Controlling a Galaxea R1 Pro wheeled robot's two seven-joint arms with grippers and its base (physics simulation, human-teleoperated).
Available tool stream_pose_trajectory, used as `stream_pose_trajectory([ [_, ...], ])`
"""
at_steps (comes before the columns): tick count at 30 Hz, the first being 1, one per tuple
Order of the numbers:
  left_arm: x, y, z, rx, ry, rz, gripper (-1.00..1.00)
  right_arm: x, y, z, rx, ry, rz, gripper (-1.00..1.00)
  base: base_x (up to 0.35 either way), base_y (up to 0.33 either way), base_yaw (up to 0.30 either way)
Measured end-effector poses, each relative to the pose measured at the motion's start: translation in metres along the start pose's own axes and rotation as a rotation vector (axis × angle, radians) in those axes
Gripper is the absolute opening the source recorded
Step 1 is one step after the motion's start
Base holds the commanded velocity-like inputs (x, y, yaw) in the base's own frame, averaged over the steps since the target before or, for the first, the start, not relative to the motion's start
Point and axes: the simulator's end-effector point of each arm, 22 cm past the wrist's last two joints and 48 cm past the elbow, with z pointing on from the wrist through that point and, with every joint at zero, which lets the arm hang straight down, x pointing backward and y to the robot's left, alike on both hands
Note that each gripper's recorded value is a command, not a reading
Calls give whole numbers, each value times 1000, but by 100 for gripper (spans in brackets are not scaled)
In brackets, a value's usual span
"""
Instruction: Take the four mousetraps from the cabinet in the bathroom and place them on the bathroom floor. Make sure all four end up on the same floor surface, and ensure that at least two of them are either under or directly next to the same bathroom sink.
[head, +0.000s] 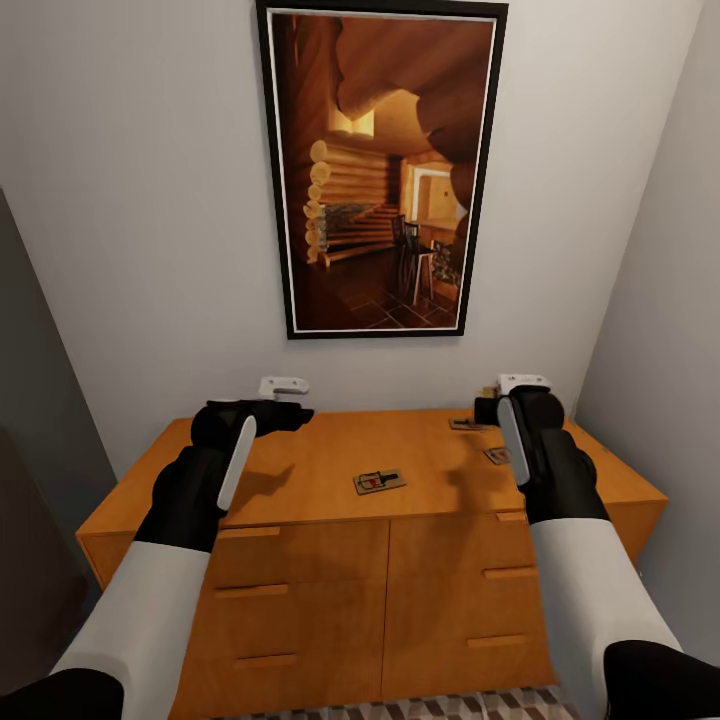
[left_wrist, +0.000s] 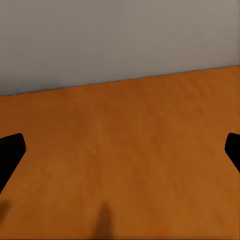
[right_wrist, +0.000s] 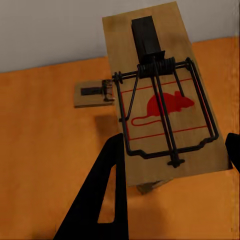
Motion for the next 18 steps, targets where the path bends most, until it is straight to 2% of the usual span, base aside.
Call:
stream_pose_trajectory([
  [4,-1,-4,-1,12,-1,8,100,-10,-19,-3,43,-27,-9,-100,0,0,0],
  [9,-5,-5,-4,28,-15,25,100,-19,-26,-9,54,-56,-5,-100,0,0,0],
  [18,-12,3,-4,14,-49,116,100,-36,-32,-22,61,-106,6,-100,0,0,0],
])
